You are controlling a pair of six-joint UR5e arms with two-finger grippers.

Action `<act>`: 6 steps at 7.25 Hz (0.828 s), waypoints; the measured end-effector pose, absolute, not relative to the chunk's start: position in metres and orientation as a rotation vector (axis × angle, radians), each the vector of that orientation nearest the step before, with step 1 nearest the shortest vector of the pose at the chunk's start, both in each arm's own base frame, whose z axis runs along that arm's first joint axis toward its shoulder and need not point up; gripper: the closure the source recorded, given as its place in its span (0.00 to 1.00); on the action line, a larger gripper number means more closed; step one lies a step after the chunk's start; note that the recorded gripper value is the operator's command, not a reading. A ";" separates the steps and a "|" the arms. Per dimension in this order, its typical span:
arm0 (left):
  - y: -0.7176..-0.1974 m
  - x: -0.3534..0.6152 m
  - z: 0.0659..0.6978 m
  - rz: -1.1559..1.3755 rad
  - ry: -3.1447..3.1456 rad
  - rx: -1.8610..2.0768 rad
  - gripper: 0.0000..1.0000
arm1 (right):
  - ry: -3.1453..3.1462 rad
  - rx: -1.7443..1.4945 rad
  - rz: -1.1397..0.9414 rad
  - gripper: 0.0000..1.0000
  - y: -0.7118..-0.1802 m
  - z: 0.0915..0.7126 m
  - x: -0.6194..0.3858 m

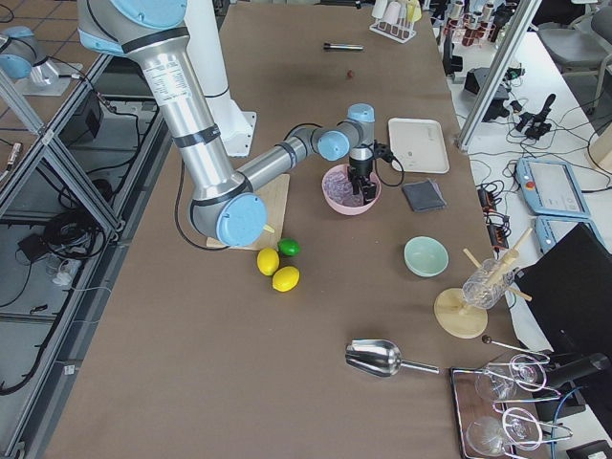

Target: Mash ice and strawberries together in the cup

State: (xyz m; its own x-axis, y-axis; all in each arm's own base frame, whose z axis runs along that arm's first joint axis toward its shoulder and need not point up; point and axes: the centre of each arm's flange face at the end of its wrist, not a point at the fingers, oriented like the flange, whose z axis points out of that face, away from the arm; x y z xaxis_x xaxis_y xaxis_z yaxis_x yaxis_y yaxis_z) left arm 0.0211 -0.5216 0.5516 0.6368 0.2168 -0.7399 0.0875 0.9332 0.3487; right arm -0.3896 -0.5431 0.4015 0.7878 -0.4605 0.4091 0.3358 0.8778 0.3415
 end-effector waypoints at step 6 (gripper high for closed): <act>-0.522 0.024 0.551 0.082 0.884 0.372 0.03 | -0.519 0.249 -0.371 0.92 -0.542 0.394 -0.390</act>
State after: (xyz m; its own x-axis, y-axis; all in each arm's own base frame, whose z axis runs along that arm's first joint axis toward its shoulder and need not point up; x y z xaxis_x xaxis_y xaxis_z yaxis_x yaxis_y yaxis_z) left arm 0.0240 -0.5219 0.5507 0.6353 0.2222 -0.7396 0.0824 0.9327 0.3510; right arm -0.3899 -0.5419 0.3944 0.8045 -0.4046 0.4349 0.2805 0.9042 0.3221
